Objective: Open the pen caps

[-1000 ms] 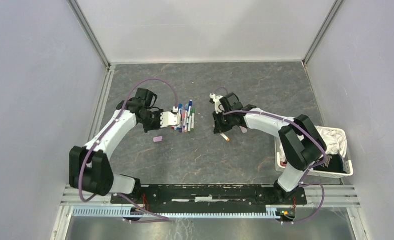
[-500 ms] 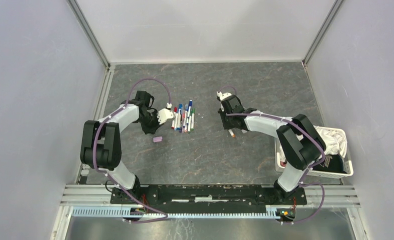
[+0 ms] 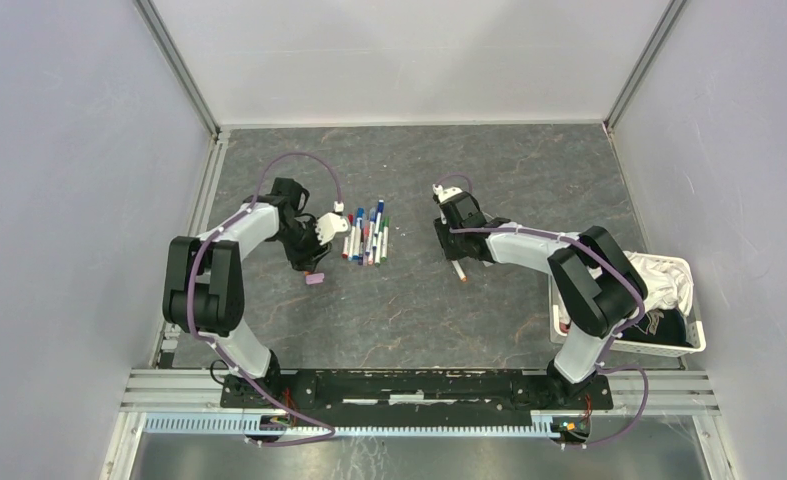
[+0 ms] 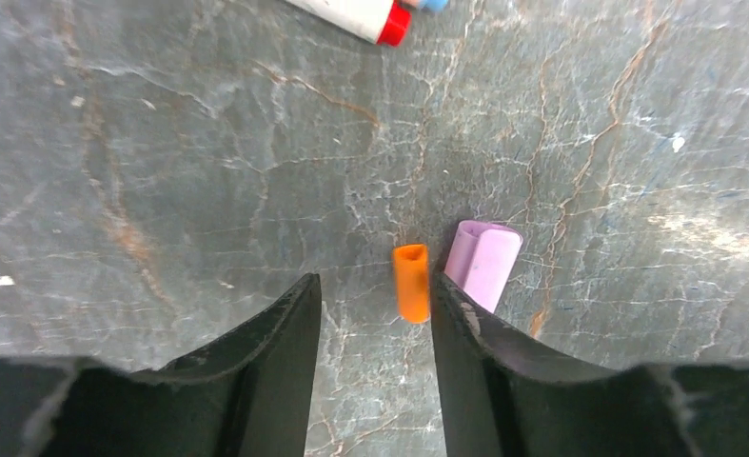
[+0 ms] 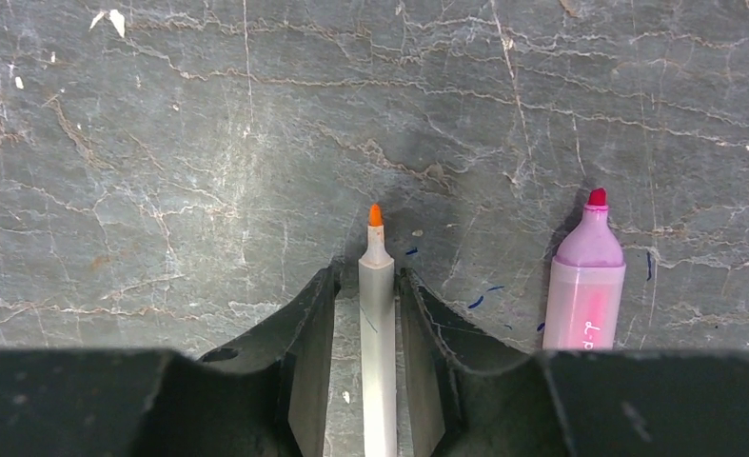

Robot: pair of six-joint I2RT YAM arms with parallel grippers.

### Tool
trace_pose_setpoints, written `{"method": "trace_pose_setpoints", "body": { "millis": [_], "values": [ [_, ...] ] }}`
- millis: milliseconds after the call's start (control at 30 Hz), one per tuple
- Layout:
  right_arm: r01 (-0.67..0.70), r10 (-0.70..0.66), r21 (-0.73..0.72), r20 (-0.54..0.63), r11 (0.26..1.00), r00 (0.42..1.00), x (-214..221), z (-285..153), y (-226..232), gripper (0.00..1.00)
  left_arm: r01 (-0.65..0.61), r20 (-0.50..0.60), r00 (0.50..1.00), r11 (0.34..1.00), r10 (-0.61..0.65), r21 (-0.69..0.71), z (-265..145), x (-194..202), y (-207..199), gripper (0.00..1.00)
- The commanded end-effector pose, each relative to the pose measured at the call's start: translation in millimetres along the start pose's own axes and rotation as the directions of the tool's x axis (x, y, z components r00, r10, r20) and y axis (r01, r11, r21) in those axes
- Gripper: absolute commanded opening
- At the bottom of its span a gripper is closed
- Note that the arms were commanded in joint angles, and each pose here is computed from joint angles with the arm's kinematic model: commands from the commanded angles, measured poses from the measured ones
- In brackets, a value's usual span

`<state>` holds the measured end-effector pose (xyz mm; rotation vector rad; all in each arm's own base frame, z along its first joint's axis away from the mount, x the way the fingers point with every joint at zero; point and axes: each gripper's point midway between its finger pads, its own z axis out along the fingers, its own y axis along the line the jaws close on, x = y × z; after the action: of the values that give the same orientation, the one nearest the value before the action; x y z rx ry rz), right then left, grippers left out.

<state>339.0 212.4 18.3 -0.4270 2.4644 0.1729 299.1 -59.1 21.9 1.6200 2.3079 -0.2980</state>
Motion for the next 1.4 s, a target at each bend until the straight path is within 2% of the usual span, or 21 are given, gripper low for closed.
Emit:
{"method": "trace_pose_setpoints", "body": {
  "millis": [0,133,200,233,267,300,500,667,867,967,1167,1367],
  "values": [
    [-0.027,0.028,-0.03,0.047,0.999,0.998,-18,-12,5,0.37,0.032,0.106,0.994,0.999,-0.028,-0.032,-35,-37,13,0.55],
    [-0.04,0.047,-0.076,0.09,0.996,0.995,-44,-27,15,0.38,0.059,0.14,0.989,0.997,-0.053,-0.04,-68,-58,19,0.67],
    [-0.045,0.056,-0.095,0.114,0.994,0.992,-57,-34,19,0.42,0.076,0.17,0.983,0.996,-0.068,-0.044,-89,-72,22,0.84],
    [-0.049,0.063,-0.109,0.131,0.993,0.989,-65,-38,22,0.45,0.088,0.182,0.98,0.995,-0.079,-0.042,-96,-78,21,0.88],
    [-0.051,0.069,-0.123,0.143,0.991,0.987,-72,-40,26,0.47,0.095,0.195,0.977,0.995,-0.086,-0.04,-104,-83,21,0.98],
    [-0.053,0.074,-0.135,0.157,0.989,0.985,-80,-43,31,0.47,0.104,0.205,0.974,0.994,-0.094,-0.04,-111,-87,20,1.0],
    [-0.009,0.031,-0.16,0.134,0.987,0.99,-101,-31,80,0.49,0.153,0.283,0.952,0.983,-0.12,-0.098,-148,-106,19,1.0],
    [0.014,0.004,-0.154,0.117,0.988,0.993,-109,-11,116,0.45,0.21,0.343,0.928,0.964,-0.144,-0.164,-173,-114,18,1.0],
    [0.022,-0.011,-0.131,0.086,0.991,0.996,-103,13,130,0.36,0.297,0.407,0.892,0.935,-0.197,-0.197,-199,-126,21,1.0],
    [0.024,-0.015,-0.126,0.067,0.992,0.998,-97,20,131,0.33,0.299,0.427,0.88,0.941,-0.208,-0.159,-199,-131,14,1.0],
    [0.023,-0.018,-0.111,0.05,0.994,0.999,-89,31,129,0.32,0.32,0.396,0.888,0.934,-0.235,-0.161,-191,-123,15,1.0],
    [0.004,0.002,-0.128,0.046,0.992,0.999,-90,36,135,0.37,0.312,0.387,0.893,0.937,-0.232,-0.159,-188,-118,10,1.0]
  ]
}}
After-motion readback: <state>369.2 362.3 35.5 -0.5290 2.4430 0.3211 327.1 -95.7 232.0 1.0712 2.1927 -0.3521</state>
